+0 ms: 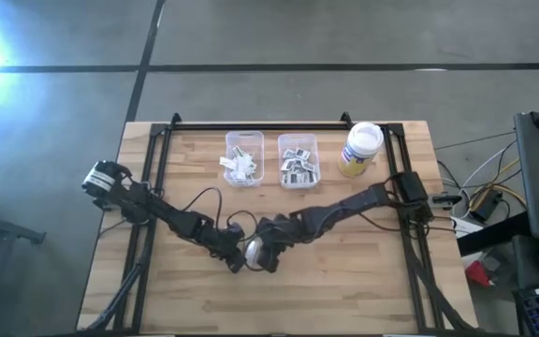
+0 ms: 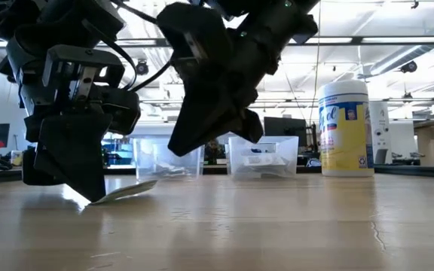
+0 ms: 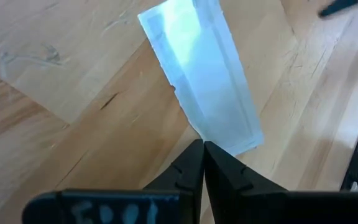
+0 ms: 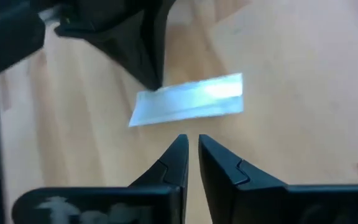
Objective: Pick & Place First Aid Supplies
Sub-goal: Put the green bandage pack into the left transparent bin
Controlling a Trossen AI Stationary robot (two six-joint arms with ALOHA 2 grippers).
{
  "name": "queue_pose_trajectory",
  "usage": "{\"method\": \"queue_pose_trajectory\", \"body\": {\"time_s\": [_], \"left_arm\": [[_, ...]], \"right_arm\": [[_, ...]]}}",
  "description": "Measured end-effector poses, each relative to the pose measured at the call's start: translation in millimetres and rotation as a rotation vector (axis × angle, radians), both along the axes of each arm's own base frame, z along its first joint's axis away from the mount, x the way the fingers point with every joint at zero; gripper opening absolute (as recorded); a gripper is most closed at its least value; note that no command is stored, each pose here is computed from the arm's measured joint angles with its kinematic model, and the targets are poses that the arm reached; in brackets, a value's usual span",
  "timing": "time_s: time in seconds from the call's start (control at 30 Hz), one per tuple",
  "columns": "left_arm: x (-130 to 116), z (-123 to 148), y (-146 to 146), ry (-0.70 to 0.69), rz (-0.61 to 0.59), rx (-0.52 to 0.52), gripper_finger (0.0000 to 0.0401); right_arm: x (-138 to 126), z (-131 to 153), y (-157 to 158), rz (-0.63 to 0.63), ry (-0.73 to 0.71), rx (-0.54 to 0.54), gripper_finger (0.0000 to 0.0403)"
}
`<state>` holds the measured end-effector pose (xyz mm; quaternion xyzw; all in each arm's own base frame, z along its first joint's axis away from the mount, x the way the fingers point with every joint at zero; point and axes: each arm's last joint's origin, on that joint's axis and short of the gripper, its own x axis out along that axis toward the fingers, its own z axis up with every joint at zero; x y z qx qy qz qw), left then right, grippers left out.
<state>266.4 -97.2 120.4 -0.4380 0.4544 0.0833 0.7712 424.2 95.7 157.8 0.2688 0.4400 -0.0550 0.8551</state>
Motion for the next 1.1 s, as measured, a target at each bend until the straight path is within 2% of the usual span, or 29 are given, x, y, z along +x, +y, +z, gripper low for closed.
{"method": "queue_pose_trajectory", "body": {"time_s": [0.13,0.47,0.9,1.1], "left_arm": [[0,0,0,0.002,0.001,0.0,0.0032],[0,0,0,0.004,0.004,-0.001,0.0032],[0,0,0,0.004,0.003,-0.001,0.0032],[0,0,0,0.004,0.001,0.001,0.0032]], "right_arm": [[1,-5,-7,0.011,0.036,0.089,0.0055],[3,-16,-22,-0.081,0.073,0.142,0.0123],[7,-15,-24,-0.157,0.04,0.2,0.0151],[7,-18,-29,-0.175,0.041,0.193,0.0156]]}}
